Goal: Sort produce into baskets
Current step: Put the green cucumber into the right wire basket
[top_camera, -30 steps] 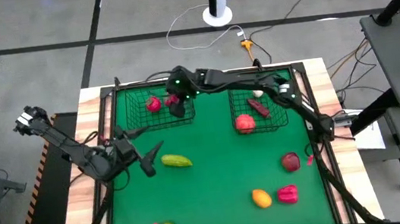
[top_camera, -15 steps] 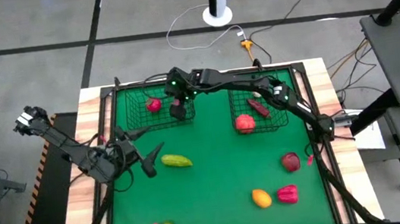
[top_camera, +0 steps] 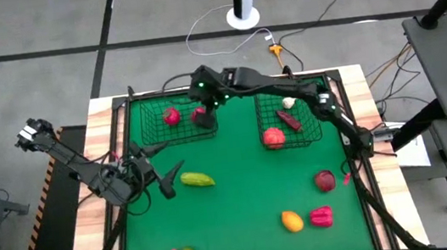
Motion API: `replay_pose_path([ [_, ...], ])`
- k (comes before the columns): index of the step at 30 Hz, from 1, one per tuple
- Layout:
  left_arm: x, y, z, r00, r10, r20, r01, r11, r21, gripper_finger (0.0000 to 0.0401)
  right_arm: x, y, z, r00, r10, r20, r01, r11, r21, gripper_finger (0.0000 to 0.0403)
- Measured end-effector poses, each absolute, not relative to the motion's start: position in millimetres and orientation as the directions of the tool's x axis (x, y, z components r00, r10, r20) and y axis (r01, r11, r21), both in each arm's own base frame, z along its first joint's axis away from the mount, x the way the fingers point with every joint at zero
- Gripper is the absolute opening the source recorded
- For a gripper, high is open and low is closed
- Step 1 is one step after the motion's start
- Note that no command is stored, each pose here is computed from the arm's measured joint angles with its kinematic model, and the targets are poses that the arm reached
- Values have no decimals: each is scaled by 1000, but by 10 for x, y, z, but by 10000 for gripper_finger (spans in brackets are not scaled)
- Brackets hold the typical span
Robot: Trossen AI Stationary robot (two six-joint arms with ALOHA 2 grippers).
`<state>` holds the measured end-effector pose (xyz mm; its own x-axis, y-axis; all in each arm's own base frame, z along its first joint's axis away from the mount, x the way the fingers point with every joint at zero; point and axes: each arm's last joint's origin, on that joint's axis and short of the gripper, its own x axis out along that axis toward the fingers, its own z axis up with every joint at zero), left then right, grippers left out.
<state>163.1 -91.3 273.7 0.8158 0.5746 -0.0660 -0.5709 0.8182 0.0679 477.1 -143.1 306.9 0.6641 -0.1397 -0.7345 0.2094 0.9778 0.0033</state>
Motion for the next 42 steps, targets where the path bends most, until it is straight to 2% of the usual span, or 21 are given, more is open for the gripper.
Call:
replay_pose_path([
  [2, 1635, -919, 2736, 829, 555, -71, -554, 832, 39, 326, 4715, -1280, 3203, 666, -122, -736, 188, 982, 8, 364],
  [7, 1671, -983, 2713, 928, 353, -119, -360, 932, -39, 326, 4571, -777, 3484, 677, -65, -733, 102, 995, 6, 364],
  [11, 1717, -1035, 2643, 945, 288, -158, -303, 949, -84, 326, 4406, -305, 3633, 690, -58, -721, 55, 998, -28, 364],
  [15, 1789, -1107, 2529, 950, 228, -212, -250, 965, -80, 326, 4162, 174, 3657, 702, -123, -702, 71, 992, -102, 364],
  [20, 1885, -1191, 2448, 932, 211, -294, -223, 975, -9, 326, 3815, 682, 3548, 763, -139, -631, 94, 990, -104, 364],
  [26, 1971, -1277, 2442, 842, 196, -503, -153, 980, 127, 326, 3398, 1025, 3397, 796, -189, -575, 174, 981, -83, 364],
  [29, 2005, -1294, 2392, 763, 245, -598, -143, 966, 214, 326, 3233, 1100, 3321, 787, -245, -566, 234, 968, -93, 364],
  [33, 2108, -1302, 2282, 685, 315, -656, -148, 943, 299, 323, 3122, 1157, 3219, 787, -280, -550, 271, 957, -100, 364],
  [42, 2378, -1066, 1876, 508, 354, -785, -155, 934, 321, 323, 3096, 1168, 3159, 805, -268, -529, 269, 960, -77, 364],
])
